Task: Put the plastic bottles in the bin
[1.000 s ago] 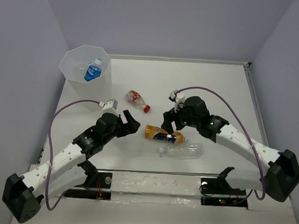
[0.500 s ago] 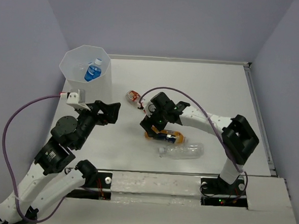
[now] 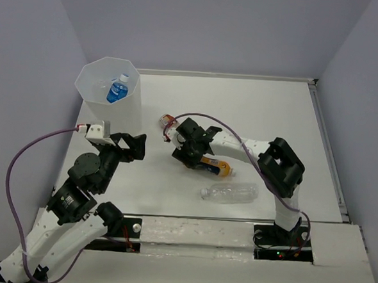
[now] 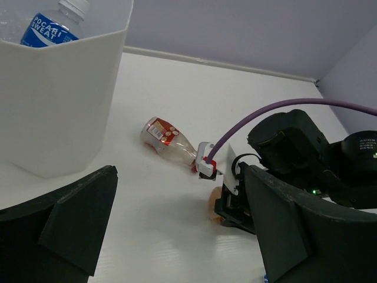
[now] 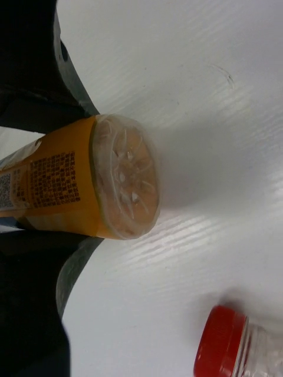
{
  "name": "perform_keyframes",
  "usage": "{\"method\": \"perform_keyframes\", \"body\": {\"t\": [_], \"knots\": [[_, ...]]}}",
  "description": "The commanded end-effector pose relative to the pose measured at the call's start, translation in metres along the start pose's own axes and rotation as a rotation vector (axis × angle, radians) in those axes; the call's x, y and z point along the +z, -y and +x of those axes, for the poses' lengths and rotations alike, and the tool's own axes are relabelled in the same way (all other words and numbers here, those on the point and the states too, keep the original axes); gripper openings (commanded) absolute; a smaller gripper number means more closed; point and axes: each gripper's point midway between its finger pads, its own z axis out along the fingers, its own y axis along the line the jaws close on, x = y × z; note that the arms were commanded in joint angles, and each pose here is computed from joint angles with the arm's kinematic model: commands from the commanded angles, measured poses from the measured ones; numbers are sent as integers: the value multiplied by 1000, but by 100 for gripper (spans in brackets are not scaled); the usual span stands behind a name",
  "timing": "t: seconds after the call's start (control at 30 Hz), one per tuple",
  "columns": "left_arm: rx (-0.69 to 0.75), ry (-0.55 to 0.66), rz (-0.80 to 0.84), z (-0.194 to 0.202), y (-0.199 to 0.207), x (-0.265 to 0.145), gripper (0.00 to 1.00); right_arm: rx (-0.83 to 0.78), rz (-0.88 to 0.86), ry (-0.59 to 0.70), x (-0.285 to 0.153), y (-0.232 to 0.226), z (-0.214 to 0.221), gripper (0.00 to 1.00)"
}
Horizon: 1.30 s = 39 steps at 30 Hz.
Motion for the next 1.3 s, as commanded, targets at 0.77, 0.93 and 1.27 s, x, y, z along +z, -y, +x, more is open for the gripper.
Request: {"method": "perform_keyframes", "body": {"t": [0.77, 0.93, 1.27], "knots": [[-62, 158, 15, -36, -6, -19, 99, -12, 45, 1895, -431, 25, -375, 37], [-80, 175, -21, -38, -15, -23, 99, 25, -45, 2033, -429, 29, -399, 37], [-90, 176, -31, -37, -17, -23, 99, 248, -124, 2008, -345, 68, -404, 42]]}}
